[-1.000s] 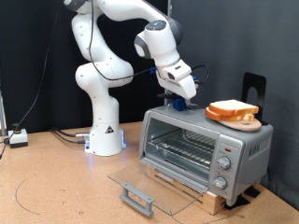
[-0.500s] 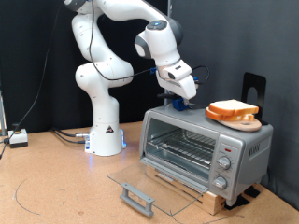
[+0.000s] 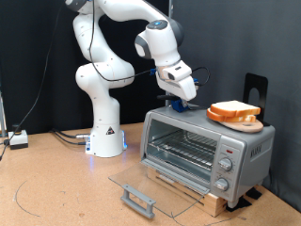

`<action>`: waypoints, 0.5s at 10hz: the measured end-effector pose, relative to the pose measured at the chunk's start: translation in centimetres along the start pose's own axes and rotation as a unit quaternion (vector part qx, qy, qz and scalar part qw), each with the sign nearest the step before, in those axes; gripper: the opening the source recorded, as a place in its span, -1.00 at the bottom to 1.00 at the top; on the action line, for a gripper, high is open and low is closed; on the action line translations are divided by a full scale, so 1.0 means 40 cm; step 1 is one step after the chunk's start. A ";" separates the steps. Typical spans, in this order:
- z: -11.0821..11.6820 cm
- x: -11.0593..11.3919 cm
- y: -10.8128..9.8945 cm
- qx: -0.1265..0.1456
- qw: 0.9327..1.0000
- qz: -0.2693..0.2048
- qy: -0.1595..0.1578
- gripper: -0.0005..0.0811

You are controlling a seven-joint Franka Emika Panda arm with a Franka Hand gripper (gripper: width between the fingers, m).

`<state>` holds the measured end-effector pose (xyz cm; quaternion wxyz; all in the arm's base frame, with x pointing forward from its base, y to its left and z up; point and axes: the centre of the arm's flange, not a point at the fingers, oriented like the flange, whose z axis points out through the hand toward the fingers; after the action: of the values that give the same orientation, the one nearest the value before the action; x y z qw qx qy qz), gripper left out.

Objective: Make a piece of toast with the oven

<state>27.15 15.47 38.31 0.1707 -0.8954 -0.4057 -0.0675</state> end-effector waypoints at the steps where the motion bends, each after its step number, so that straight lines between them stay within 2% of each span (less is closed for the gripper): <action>1: 0.000 0.000 0.001 0.000 1.000 0.001 0.000 0.20; 4: 0.002 -0.005 0.004 -0.001 1.000 0.000 -0.006 0.20; 5: 0.002 -0.006 0.004 -0.002 1.000 -0.002 -0.009 0.50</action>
<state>27.12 15.23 38.12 0.1649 -0.8956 -0.4087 -0.0611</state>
